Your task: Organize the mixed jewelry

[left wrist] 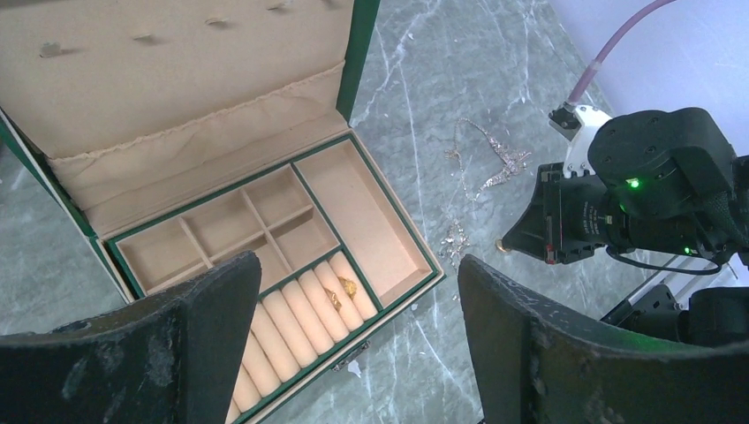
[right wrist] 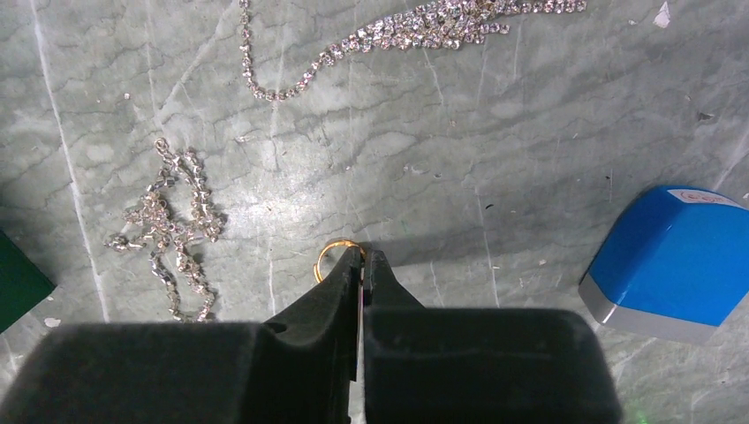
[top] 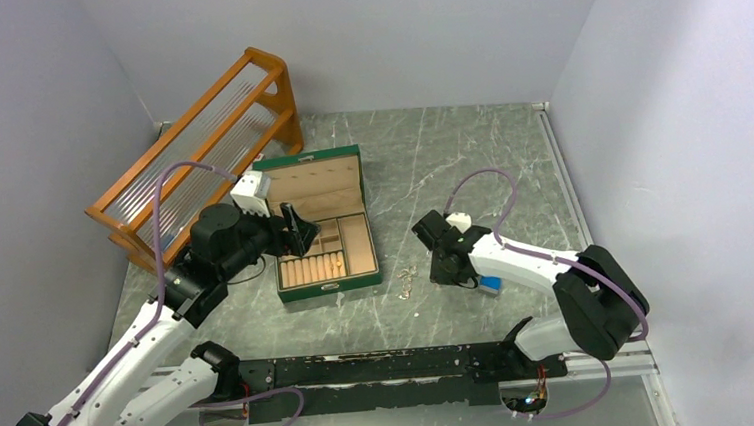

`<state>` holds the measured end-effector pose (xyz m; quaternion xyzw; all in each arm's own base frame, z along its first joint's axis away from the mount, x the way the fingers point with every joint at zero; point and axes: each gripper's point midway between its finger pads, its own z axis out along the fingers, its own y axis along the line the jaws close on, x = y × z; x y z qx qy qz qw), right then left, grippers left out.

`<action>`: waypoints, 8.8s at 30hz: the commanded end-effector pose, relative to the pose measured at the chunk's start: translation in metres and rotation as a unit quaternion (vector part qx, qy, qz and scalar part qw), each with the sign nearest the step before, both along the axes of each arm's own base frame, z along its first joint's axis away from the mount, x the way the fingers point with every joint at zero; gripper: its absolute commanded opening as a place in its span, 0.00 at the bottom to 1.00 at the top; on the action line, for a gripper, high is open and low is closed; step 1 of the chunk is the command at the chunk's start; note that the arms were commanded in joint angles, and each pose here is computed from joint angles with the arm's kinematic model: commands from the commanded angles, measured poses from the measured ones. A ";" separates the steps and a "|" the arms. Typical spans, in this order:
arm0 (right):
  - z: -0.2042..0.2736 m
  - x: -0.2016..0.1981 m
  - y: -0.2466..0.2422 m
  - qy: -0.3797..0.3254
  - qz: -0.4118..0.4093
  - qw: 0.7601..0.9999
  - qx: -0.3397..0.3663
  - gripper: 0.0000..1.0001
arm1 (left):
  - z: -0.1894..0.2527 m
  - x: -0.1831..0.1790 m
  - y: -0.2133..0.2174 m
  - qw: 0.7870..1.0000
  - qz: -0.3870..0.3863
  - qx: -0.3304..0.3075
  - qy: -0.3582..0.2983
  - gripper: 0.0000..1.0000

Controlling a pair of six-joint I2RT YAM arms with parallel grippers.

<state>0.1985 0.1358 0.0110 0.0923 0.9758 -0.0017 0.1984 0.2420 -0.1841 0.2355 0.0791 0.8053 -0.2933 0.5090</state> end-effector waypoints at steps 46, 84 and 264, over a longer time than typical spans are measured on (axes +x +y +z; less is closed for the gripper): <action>0.142 0.040 0.144 -0.184 0.115 0.875 0.434 0.00 | -0.067 -0.006 -0.148 0.948 -0.075 -0.238 0.197 0.43; 0.140 0.044 0.144 -0.184 0.097 0.876 0.435 0.10 | -0.074 -0.024 -0.145 0.951 -0.119 -0.211 0.192 0.05; 0.117 0.024 0.210 -0.159 0.270 0.935 0.163 0.00 | -0.133 -0.018 0.046 0.950 0.207 0.013 0.232 0.57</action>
